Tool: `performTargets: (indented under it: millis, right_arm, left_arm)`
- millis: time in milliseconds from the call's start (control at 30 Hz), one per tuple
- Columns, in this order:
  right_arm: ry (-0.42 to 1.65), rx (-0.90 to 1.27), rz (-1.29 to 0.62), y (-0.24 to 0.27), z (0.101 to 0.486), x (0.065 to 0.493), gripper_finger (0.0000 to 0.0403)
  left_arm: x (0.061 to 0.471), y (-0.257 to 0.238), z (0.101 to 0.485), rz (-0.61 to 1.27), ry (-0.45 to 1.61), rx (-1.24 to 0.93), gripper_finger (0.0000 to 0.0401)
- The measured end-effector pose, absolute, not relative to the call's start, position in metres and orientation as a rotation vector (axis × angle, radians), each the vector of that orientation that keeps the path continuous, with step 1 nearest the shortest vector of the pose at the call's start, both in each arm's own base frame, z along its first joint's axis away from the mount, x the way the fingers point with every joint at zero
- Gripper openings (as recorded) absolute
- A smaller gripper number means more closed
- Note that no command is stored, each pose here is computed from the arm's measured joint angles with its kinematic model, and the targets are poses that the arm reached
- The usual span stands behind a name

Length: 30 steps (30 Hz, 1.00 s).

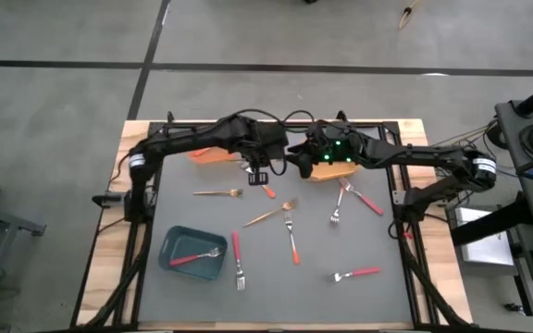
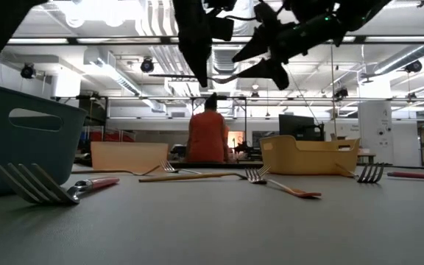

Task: Sort silverware by color (type)
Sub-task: Put the gold fork into the yellow bin

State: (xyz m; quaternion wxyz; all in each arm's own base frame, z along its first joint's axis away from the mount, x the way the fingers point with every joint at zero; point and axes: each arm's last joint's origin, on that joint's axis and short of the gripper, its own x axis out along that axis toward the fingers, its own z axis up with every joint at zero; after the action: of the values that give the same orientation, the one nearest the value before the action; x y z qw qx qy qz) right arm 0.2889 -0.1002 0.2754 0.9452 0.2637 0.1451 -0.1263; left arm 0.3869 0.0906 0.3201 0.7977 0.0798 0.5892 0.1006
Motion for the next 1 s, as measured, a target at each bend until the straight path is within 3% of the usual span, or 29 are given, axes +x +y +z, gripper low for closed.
performTargets:
  millis: [400,1000]
  right_arm:
    - [0.389,0.503,-0.251,-0.11,0.276,0.33,0.0189]
    - [0.416,0.456,-0.226,-0.106,0.277,0.346,0.01]
  left_arm:
    - [0.359,0.085,0.316,0.262,1.152,0.164,0.0]
    - [0.361,0.086,0.314,0.297,1.123,0.19,0.0]
